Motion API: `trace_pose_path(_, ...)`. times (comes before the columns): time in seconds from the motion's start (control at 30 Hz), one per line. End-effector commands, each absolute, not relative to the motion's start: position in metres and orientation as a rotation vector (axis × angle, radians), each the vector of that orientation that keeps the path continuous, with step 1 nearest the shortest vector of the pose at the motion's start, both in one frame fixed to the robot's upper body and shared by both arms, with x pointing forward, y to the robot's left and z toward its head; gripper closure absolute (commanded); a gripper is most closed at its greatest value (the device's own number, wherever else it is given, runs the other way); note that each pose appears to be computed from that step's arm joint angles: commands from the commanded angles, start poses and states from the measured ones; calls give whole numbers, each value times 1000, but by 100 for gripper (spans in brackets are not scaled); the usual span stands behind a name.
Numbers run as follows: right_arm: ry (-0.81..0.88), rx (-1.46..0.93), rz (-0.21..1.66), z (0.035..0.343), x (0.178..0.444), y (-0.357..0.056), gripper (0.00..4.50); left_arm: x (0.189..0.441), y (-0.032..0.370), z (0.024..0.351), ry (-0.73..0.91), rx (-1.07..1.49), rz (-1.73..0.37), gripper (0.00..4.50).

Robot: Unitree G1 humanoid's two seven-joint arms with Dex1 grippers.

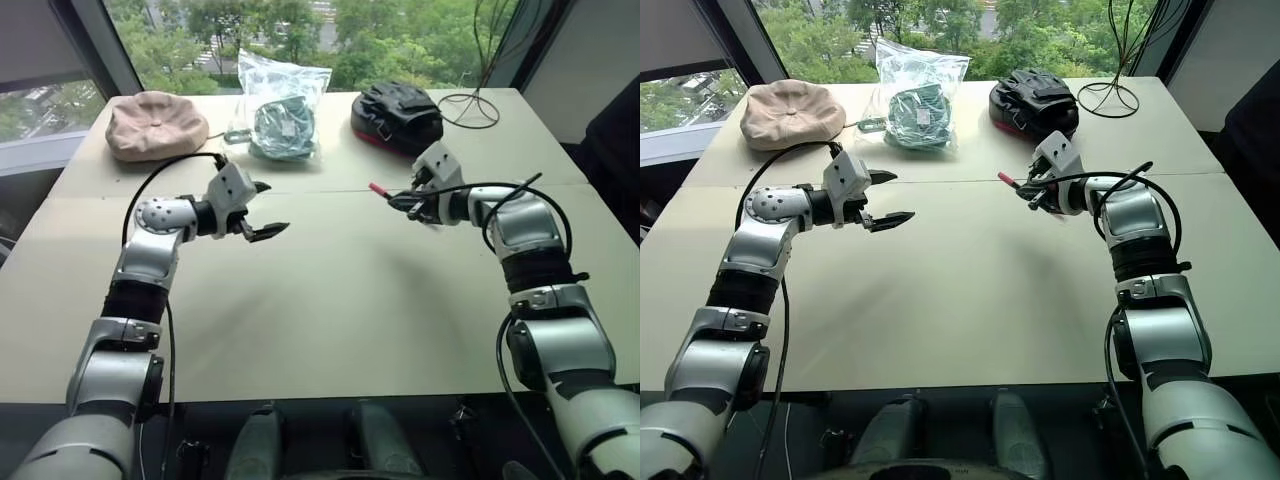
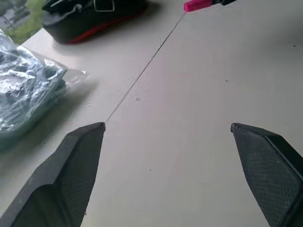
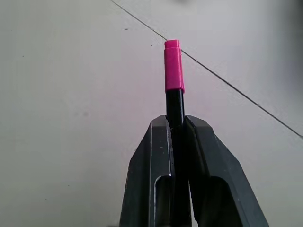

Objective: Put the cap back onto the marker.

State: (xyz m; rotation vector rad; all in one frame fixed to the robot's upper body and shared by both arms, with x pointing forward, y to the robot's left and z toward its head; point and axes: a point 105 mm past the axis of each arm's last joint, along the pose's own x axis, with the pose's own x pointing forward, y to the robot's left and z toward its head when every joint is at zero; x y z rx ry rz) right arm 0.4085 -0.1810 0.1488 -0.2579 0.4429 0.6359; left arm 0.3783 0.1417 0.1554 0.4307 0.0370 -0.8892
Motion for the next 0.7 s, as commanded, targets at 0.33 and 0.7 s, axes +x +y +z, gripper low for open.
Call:
trace_pose_path(0.33,478,-46,156,140,396,-235,450,351,140,151,64,244,-618,7)
trace_pose_path(0.7,447,-98,122,135,395,-238,4,356,145,155,17,167,-546,0)
